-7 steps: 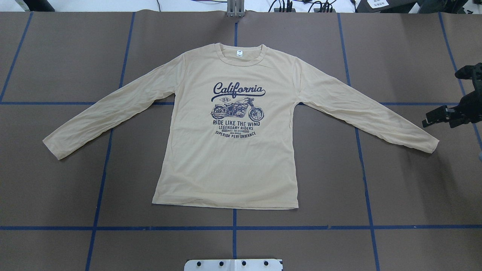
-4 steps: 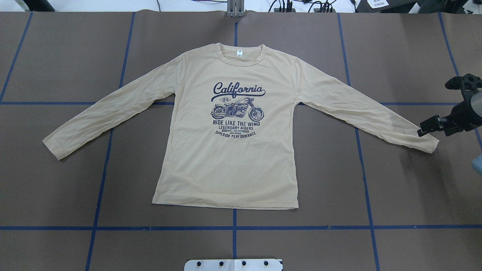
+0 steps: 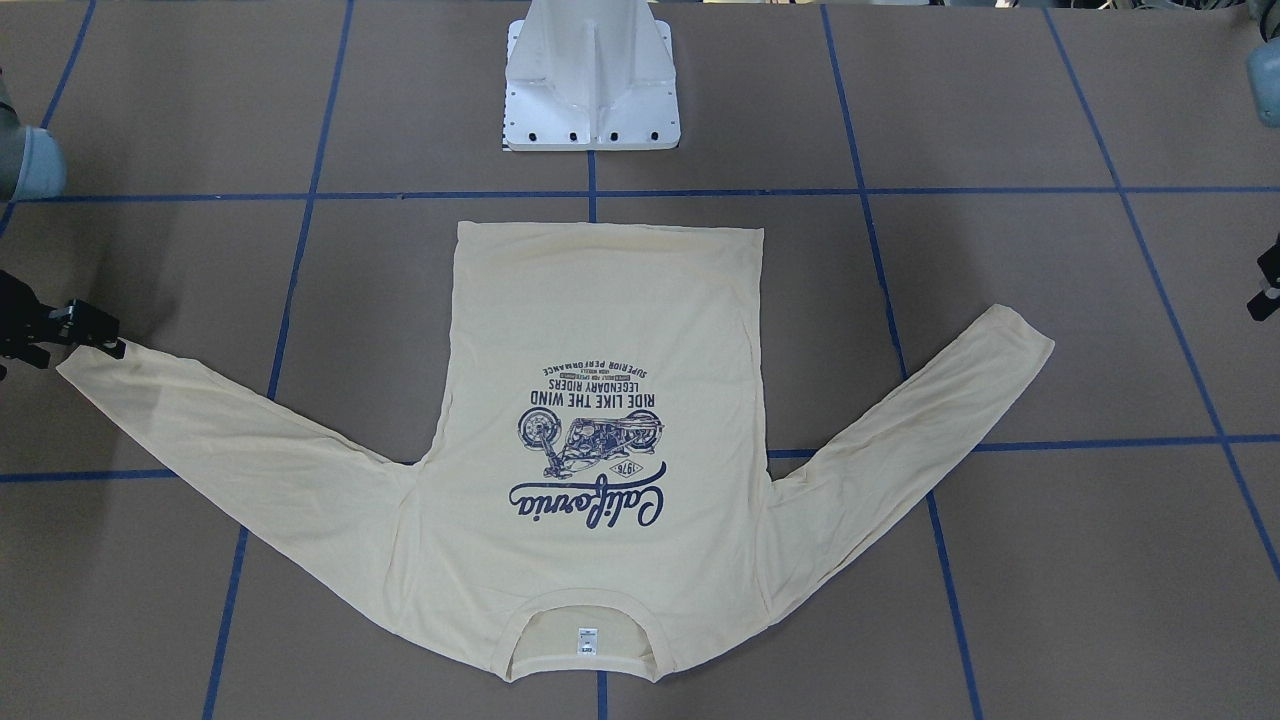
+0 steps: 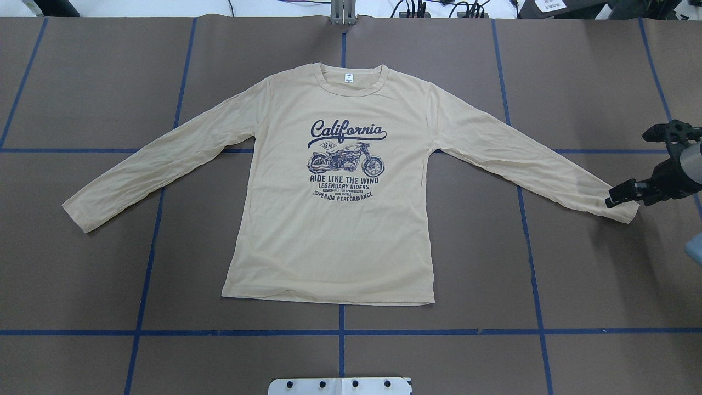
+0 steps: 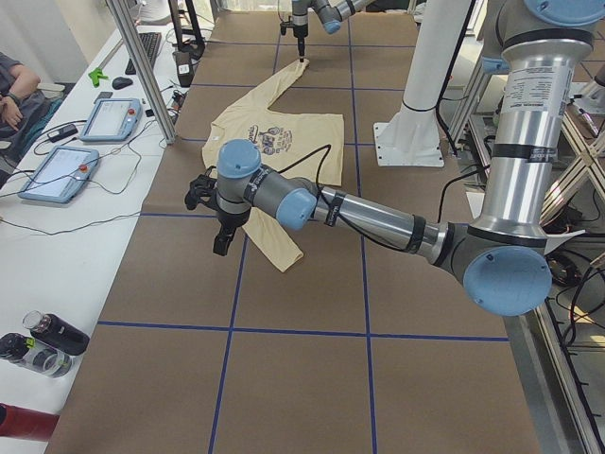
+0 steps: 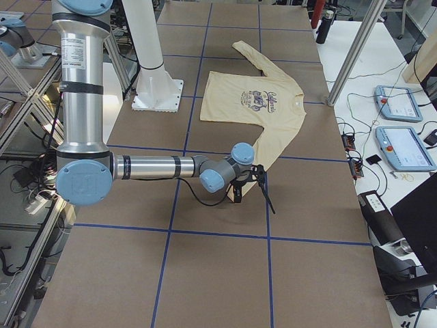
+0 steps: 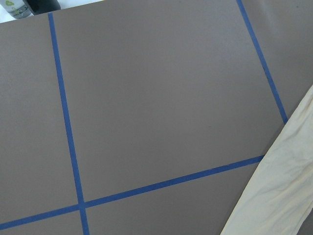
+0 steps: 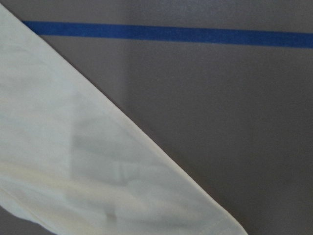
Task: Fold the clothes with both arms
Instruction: 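Lower the right gripper to the cuff of the nearer sleeve and grasp it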
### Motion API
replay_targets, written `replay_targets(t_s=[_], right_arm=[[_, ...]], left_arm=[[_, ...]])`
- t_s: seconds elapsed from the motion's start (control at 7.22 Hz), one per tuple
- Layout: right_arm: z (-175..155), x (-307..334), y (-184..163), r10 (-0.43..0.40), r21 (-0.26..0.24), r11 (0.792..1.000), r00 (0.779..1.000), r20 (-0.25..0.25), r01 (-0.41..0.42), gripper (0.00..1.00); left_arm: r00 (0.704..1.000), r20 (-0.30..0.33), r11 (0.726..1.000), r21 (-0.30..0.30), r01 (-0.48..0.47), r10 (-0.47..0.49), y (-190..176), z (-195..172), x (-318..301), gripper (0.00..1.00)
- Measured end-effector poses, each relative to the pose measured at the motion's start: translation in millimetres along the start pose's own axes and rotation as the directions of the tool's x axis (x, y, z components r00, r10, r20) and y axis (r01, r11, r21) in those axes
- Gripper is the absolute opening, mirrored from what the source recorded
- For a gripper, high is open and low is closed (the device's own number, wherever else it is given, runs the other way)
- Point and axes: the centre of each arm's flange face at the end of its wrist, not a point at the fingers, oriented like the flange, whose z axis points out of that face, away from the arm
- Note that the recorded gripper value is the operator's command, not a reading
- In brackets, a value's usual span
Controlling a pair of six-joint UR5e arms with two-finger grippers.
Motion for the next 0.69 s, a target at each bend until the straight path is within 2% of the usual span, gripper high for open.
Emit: replay_targets(t_s=[0.69], right_arm=[[9.7, 3.0, 5.4, -0.002, -0.018, 1.000, 1.000, 0.002, 0.002, 0.99]], left_arm=[[1.000, 0.000, 1.000, 0.000, -0.001, 0.001, 0.0, 0.0, 0.0, 1.00]])
